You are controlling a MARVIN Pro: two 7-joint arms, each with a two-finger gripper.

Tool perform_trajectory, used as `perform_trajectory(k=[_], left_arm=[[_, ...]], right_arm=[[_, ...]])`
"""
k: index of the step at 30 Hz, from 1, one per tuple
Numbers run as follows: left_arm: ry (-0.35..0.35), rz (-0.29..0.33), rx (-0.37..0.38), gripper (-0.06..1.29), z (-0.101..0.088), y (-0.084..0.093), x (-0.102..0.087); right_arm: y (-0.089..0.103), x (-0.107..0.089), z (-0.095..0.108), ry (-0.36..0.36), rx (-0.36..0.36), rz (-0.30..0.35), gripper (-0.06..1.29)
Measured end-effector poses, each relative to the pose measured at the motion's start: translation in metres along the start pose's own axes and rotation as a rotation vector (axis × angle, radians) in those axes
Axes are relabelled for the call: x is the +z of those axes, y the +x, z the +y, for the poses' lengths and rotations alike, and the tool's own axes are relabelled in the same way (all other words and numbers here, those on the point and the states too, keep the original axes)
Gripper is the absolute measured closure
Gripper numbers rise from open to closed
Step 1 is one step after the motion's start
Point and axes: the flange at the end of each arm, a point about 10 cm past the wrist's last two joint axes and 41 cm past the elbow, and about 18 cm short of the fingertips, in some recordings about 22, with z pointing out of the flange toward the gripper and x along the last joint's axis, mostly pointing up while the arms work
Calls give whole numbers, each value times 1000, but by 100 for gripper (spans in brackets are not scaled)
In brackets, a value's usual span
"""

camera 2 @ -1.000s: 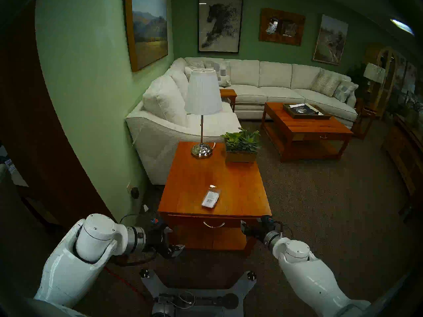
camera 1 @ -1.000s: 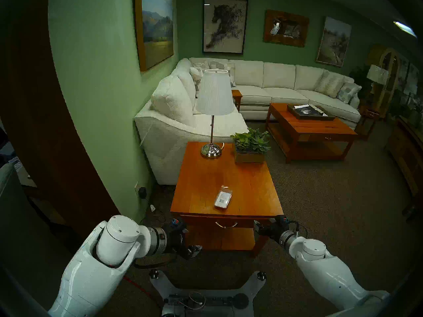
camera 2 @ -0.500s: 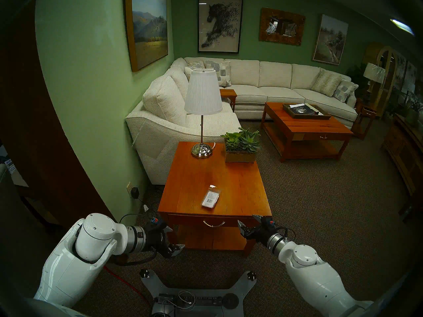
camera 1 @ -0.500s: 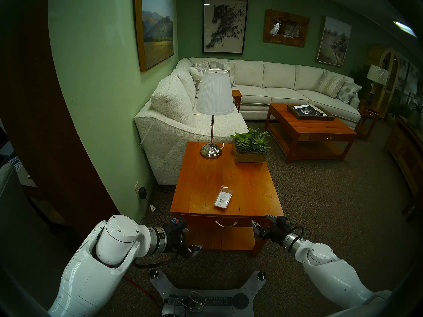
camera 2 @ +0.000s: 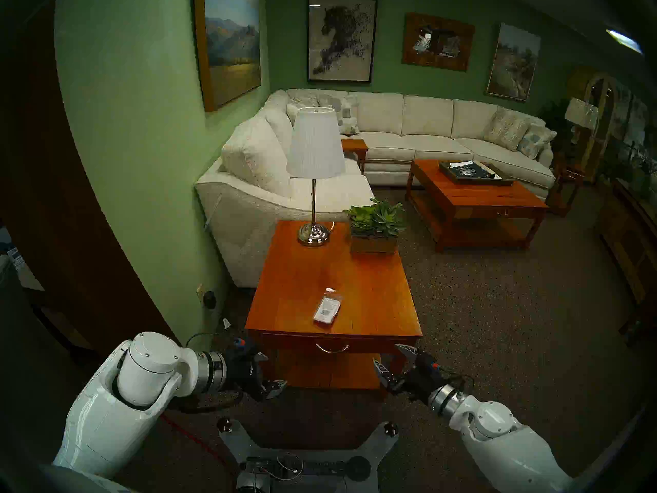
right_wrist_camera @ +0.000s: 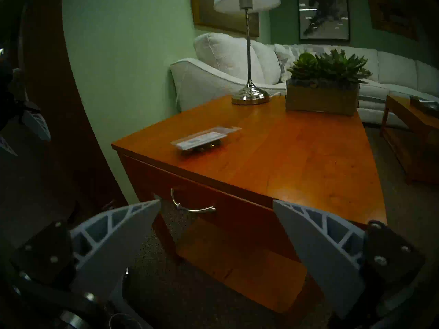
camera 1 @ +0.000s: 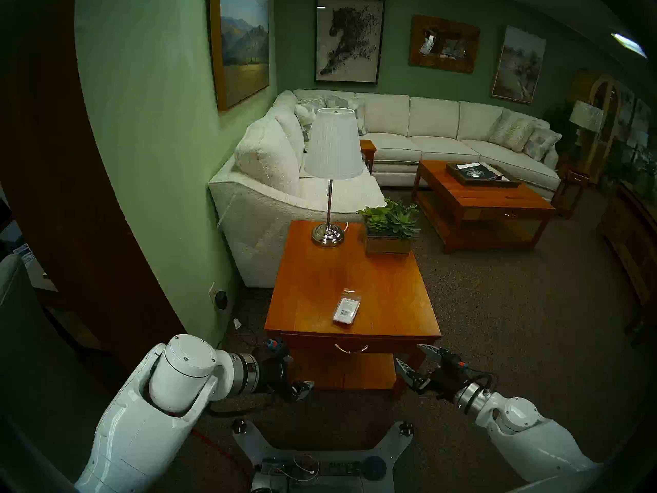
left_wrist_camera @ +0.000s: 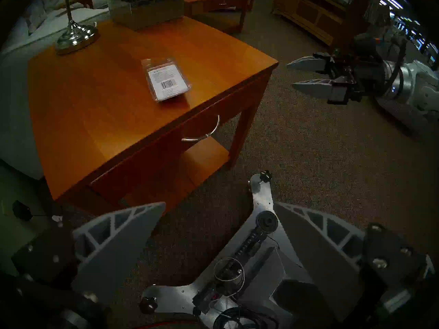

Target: Open the drawer, take out the contents and close the drawer

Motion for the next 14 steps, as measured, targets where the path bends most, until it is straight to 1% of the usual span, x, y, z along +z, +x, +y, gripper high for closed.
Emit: perform_trajectory(k=[7, 14], left_arm=[[0, 0, 0, 0, 0, 0, 0], [0, 1, 1, 0, 0, 0, 0]], right_arm=[[19, -19, -8, 7, -59, 106, 0], [35, -37, -18, -10, -104, 203, 0]])
